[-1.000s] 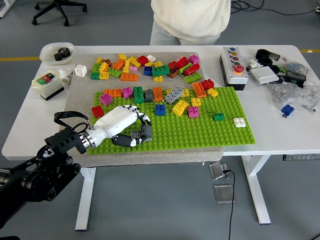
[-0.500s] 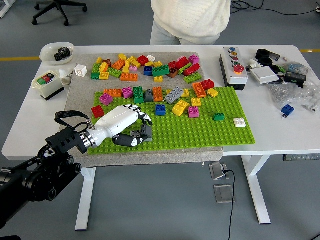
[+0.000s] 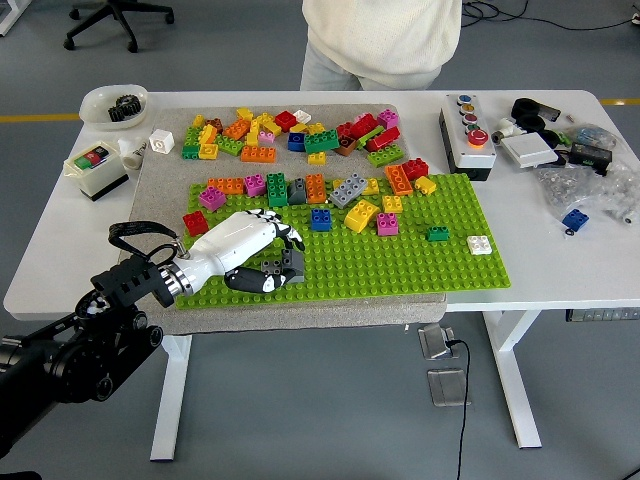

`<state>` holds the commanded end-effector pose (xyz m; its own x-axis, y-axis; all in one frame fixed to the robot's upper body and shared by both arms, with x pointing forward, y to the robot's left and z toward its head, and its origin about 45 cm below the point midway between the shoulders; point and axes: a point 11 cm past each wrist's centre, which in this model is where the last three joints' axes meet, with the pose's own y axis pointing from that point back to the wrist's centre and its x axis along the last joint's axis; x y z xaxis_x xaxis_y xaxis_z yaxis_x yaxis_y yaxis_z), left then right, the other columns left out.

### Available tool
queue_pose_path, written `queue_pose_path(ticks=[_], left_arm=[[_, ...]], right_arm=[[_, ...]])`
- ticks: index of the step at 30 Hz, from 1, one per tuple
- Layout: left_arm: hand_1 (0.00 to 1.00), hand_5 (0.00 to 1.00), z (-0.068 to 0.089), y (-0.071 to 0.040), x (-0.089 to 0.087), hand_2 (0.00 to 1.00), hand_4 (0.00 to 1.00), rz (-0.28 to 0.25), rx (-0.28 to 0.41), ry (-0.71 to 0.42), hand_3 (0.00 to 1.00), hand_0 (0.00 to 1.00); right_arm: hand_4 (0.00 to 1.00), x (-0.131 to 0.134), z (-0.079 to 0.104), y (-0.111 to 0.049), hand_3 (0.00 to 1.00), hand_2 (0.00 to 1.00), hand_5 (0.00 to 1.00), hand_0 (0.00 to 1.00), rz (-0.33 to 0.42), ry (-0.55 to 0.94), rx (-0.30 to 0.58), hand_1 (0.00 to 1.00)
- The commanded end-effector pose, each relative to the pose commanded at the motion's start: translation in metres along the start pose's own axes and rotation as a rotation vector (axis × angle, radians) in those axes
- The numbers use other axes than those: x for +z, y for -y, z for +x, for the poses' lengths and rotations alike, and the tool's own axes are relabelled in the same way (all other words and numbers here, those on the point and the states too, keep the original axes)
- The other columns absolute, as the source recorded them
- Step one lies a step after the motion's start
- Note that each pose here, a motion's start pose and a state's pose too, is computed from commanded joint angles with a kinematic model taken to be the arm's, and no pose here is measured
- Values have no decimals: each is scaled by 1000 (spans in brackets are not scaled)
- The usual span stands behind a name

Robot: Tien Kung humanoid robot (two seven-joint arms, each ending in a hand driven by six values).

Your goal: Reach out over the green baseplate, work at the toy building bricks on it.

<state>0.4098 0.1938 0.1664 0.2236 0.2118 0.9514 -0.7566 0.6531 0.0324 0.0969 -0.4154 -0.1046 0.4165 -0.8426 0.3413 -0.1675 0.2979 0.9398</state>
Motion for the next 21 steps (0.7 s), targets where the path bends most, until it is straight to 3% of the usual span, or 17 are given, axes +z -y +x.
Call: queue_pose_path(ticks=[21], left_arm=[[710,190,-5,-2,-1,604,657,6,-12,-18,647,817]], right_arm=[[747,1,-1,0,529,627,499,735,-2,-2,-1,614]])
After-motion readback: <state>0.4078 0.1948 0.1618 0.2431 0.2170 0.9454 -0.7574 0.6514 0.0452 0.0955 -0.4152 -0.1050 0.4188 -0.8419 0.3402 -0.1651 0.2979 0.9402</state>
